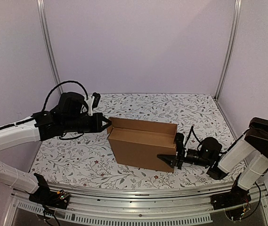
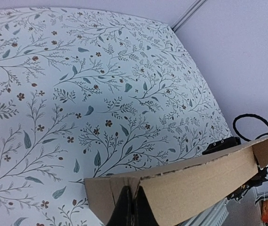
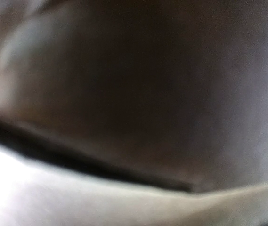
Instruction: Fold the paper box
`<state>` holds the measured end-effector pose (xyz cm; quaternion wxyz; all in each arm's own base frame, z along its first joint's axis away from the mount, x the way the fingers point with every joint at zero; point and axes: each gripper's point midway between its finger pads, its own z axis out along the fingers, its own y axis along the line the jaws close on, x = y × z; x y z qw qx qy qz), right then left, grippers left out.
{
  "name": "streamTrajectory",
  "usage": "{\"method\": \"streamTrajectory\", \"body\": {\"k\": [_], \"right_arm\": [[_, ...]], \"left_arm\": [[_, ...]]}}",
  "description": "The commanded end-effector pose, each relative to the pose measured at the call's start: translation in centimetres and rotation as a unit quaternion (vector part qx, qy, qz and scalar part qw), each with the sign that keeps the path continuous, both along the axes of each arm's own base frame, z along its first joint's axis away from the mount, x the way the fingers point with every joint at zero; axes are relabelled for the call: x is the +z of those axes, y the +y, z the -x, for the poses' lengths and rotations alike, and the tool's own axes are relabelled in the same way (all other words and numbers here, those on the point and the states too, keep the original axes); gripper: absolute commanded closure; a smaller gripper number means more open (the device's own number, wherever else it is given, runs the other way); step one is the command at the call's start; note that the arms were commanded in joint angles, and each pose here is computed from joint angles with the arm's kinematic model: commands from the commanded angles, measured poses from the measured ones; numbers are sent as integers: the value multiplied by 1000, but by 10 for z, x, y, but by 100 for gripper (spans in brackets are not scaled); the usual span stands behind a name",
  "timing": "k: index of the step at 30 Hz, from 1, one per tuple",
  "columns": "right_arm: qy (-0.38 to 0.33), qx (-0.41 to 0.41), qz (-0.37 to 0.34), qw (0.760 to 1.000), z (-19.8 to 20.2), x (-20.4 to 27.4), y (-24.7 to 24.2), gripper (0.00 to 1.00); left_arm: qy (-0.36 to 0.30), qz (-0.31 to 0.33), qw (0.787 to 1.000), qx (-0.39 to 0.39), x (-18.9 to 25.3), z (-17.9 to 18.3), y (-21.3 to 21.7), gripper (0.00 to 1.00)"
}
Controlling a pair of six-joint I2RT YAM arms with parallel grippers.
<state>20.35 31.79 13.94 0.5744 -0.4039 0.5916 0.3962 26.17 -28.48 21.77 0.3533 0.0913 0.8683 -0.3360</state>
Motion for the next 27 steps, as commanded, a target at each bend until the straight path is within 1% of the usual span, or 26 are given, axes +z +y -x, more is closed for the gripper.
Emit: {"method": "streamTrajectory", "body": {"k": [1, 12, 21, 27], "right_arm": [[-12, -41, -7, 999, -17, 7, 0, 53], [-7, -44, -7, 999, -19, 7, 0, 53], [-4, -50, -3, 999, -21, 4, -1, 53], [-4, -52, -2, 999, -21, 4, -1, 53]], "left_arm": [[87, -35, 988, -124, -51, 67, -22, 100], [103, -19, 987, -123, -60, 76, -26, 100], [115, 1, 986, -124, -52, 83, -34, 100], [123, -4, 985, -124, -60, 94, -33, 100]]}}
